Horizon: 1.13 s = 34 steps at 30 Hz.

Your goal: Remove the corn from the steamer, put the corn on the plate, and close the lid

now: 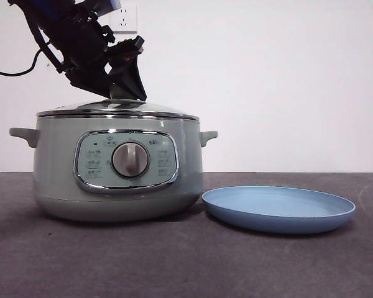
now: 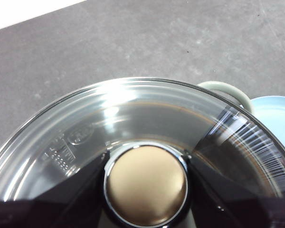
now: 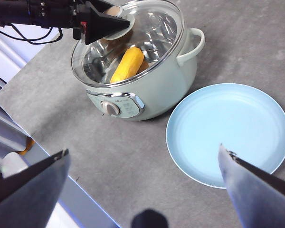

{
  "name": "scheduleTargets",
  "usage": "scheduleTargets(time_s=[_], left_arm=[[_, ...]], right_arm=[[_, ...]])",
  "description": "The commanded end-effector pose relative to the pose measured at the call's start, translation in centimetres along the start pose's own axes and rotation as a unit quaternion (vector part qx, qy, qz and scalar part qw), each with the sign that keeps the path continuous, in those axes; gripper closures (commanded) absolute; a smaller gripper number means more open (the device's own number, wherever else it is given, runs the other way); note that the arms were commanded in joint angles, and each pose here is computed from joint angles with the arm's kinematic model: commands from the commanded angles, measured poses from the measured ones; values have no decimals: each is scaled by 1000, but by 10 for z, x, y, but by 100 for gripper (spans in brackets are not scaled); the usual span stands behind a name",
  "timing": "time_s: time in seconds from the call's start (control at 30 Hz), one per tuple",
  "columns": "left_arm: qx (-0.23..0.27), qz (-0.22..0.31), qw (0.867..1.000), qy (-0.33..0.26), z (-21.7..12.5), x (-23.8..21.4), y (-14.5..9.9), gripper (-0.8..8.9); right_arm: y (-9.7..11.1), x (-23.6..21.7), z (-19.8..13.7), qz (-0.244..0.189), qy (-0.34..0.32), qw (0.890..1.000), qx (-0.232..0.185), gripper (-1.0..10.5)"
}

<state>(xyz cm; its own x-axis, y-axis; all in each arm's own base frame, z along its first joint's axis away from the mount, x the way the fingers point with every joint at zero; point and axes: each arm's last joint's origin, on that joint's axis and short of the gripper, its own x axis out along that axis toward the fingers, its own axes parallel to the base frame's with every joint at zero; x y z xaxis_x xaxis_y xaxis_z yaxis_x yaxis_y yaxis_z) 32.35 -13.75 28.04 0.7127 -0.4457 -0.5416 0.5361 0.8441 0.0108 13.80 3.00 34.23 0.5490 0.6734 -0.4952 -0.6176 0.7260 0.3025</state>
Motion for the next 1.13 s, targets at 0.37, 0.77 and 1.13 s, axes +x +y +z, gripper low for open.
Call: scheduleTargets(time_s=[0.37, 0.77, 1.13], left_arm=[[4, -6, 999, -38, 34, -19, 0, 822], [-1, -1, 994, -108, 80, -83, -4, 822], [2, 7, 985, -174, 76, -209, -21, 822]], right_arm=[[0, 1, 2, 1, -3, 1000, -6, 381], [-13, 17, 11, 5, -5, 1000, 17, 382], [-10, 61, 41, 25, -25, 999, 18, 382]])
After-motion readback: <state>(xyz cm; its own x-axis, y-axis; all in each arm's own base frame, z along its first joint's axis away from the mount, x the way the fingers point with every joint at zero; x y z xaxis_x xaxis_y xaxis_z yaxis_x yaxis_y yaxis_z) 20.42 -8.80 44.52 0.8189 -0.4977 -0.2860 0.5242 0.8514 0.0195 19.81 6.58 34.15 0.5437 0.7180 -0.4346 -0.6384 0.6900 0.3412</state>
